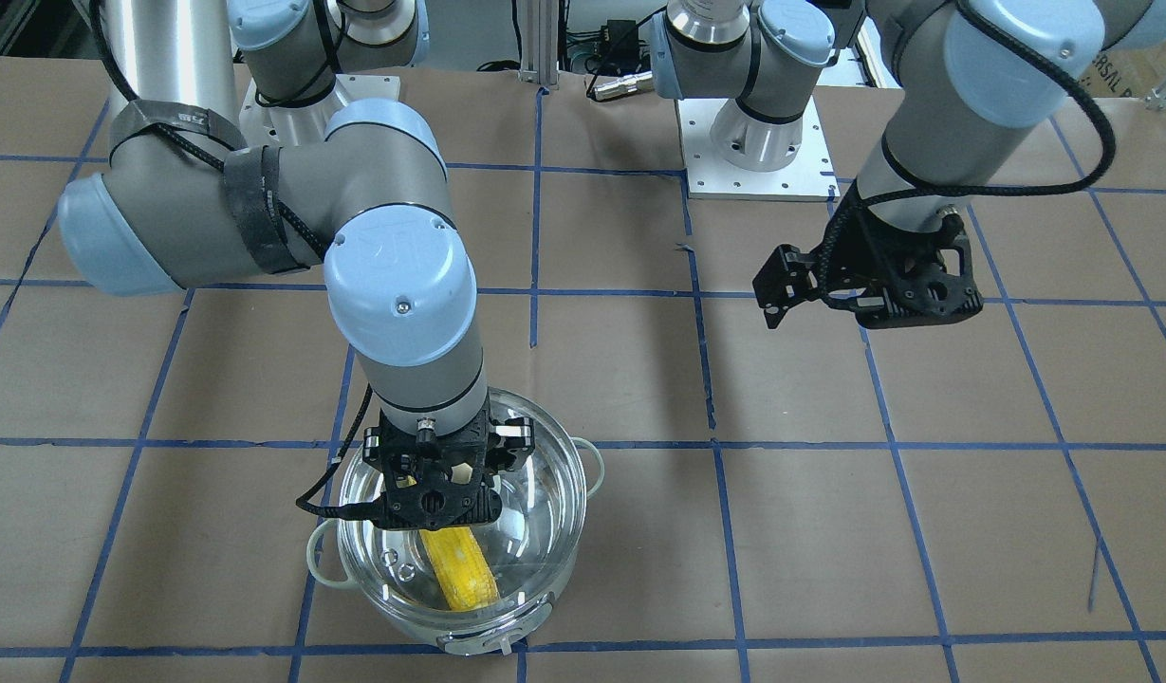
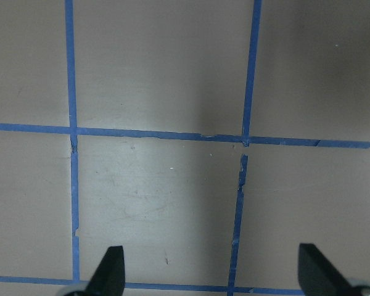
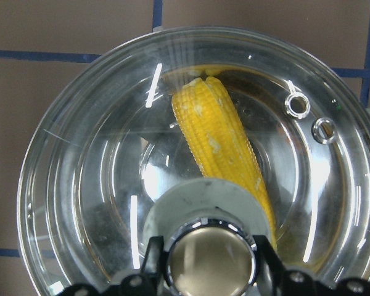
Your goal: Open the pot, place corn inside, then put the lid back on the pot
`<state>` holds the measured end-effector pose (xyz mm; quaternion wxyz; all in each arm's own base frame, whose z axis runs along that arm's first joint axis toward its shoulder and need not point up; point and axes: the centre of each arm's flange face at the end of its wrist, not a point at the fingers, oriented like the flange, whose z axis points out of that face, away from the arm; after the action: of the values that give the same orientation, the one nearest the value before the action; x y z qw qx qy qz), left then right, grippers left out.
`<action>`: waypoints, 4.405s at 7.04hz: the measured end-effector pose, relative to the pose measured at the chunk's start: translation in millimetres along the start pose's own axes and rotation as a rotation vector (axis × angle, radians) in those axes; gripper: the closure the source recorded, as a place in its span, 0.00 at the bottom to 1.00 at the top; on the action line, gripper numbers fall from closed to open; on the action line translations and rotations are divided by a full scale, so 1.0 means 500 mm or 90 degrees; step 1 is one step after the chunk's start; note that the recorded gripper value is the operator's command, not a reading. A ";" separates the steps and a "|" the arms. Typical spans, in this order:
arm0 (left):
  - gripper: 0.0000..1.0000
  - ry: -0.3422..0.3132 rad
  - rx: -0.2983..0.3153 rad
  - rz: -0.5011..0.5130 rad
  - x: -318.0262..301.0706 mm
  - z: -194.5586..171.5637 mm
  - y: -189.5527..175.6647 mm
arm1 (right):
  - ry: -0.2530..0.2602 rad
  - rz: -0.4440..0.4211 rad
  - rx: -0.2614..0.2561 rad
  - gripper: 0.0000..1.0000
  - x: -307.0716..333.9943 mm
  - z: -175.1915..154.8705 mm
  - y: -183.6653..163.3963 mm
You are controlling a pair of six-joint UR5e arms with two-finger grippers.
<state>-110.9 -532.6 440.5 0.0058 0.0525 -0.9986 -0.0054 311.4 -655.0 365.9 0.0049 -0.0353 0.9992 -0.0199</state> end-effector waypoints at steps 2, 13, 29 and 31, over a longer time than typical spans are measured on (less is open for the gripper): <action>0.00 0.001 0.009 0.004 0.036 -0.014 0.018 | -0.014 -0.003 -0.006 0.84 -0.004 0.005 0.001; 0.00 0.000 -0.001 -0.004 0.009 0.002 0.018 | -0.016 0.013 -0.014 0.84 0.021 0.021 -0.014; 0.00 0.002 0.008 -0.003 0.010 -0.004 0.001 | -0.017 0.009 -0.023 0.11 0.011 0.021 -0.002; 0.00 0.001 0.009 -0.003 0.010 -0.007 0.012 | -0.019 0.005 -0.014 0.11 0.002 0.002 0.000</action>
<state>-116.7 -527.1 444.1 0.0066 0.0551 -0.9985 0.0017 310.6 -655.3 364.9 0.0192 -0.0314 0.9993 -0.0085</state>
